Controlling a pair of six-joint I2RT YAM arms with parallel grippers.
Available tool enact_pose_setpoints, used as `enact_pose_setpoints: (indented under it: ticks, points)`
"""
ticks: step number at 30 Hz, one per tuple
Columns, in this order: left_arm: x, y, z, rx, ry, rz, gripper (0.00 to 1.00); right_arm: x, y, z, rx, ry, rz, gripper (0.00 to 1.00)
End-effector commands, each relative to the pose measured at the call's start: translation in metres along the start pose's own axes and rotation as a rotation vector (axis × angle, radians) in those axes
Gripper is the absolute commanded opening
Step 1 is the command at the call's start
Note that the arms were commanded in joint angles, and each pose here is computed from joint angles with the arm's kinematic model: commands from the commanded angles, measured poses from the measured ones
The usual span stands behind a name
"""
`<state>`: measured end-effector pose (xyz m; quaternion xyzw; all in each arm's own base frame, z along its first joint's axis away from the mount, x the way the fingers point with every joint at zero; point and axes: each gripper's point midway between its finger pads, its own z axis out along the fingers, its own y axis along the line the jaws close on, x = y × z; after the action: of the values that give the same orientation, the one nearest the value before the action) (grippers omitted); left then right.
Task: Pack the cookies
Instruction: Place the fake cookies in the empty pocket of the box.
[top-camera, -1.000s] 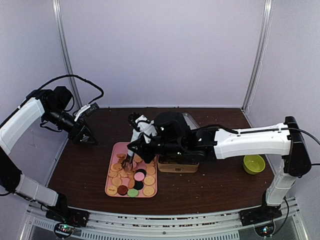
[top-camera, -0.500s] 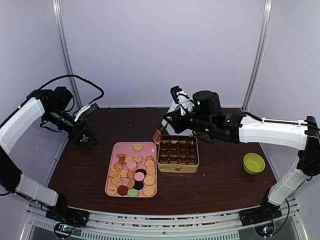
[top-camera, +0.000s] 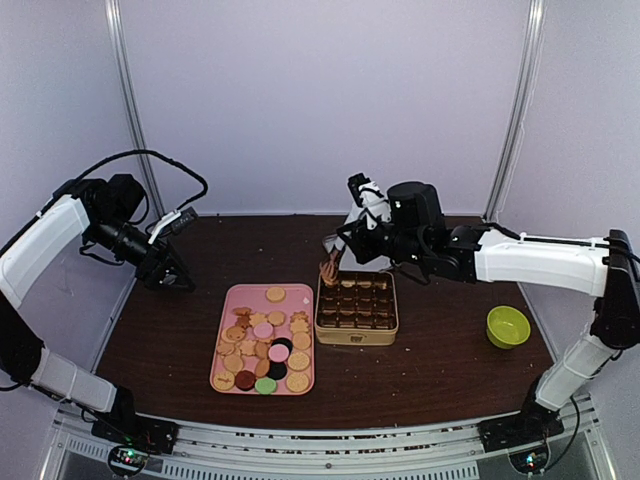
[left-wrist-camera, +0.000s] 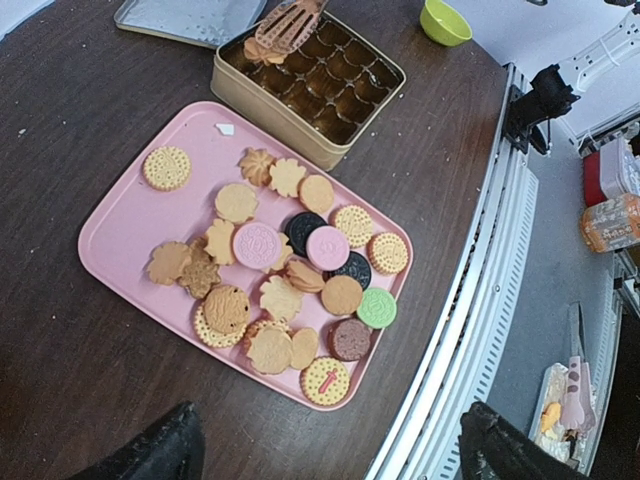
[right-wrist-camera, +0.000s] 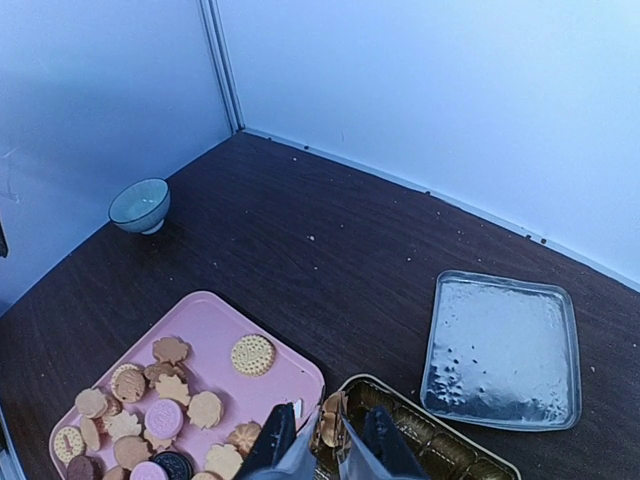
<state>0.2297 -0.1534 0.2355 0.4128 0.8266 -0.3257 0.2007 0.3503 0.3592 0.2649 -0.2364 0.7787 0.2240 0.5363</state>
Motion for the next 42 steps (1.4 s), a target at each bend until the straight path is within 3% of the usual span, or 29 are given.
enact_pose_setpoints:
  ticks: [1, 10, 22, 42]
  points:
    - [-0.004, -0.001, 0.0, 0.02, -0.013, 0.012, 0.91, -0.006, -0.01, 0.011, 0.033, -0.027, -0.015, 0.0]
    - [-0.004, -0.002, 0.001, 0.029, -0.012, 0.009, 0.91, -0.003, -0.015, 0.022, 0.048, -0.005, -0.04, 0.0]
    - [-0.002, -0.006, 0.002, 0.058, -0.008, 0.0, 0.9, -0.031, -0.015, 0.014, -0.001, -0.061, -0.016, 0.0]
    - [-0.001, -0.008, 0.002, 0.073, -0.003, -0.001, 0.89, -0.002, -0.019, 0.044, 0.02, 0.009, -0.044, 0.0]
